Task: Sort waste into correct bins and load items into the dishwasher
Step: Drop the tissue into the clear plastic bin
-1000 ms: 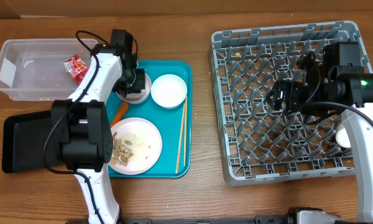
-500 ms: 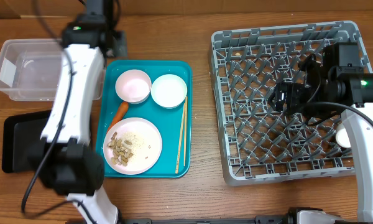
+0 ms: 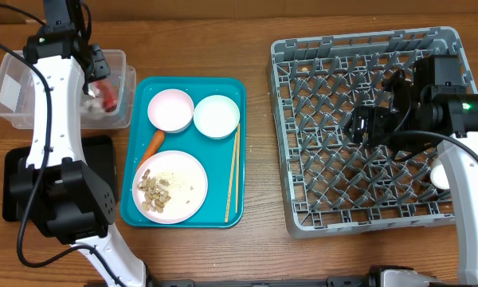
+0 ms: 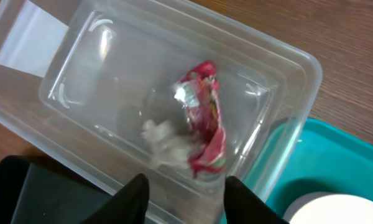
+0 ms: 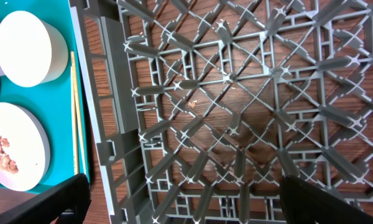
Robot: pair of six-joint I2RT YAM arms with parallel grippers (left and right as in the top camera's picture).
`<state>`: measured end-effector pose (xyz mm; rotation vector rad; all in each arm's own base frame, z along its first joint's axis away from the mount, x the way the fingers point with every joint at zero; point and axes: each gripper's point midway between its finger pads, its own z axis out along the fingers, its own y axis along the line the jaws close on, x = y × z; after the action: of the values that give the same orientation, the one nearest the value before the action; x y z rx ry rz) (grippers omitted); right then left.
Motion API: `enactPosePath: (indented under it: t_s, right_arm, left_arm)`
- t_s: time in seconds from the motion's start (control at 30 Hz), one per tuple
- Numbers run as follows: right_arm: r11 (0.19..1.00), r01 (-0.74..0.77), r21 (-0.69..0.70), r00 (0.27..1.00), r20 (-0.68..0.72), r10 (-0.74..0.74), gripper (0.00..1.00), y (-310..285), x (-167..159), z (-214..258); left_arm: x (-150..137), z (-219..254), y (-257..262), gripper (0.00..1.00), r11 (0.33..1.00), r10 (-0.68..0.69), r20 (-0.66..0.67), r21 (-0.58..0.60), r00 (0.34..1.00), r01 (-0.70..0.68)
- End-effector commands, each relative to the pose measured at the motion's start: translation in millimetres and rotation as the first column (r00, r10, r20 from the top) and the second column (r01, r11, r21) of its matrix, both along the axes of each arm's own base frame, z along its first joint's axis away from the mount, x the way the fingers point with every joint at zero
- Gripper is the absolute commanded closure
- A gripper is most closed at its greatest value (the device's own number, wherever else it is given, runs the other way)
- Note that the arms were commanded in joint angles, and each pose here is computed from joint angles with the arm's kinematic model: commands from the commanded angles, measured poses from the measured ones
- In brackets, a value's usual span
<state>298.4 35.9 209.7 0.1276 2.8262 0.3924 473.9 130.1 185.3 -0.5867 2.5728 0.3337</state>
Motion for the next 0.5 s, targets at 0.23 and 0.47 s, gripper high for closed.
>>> enactPosePath:
  t_s: [0.23,0.47]
  right_arm:
    - [0.991,-0.053,0.121,0.99,0.138,0.036,0.0,33.1,28.5,22.5]
    - [0.978,-0.207,-0.023,0.975,0.081,0.208,0.0,95.7,27.8,13.2]
  left_arm:
    - [-98.9,-4.2,-70.7,0.5,0.934,-0.11,-0.295,-0.357,0.949,-0.002]
    - [-138.9,0.1,-77.6,0.53,0.926,-0.148,-0.423,-0.376,0.894,-0.025]
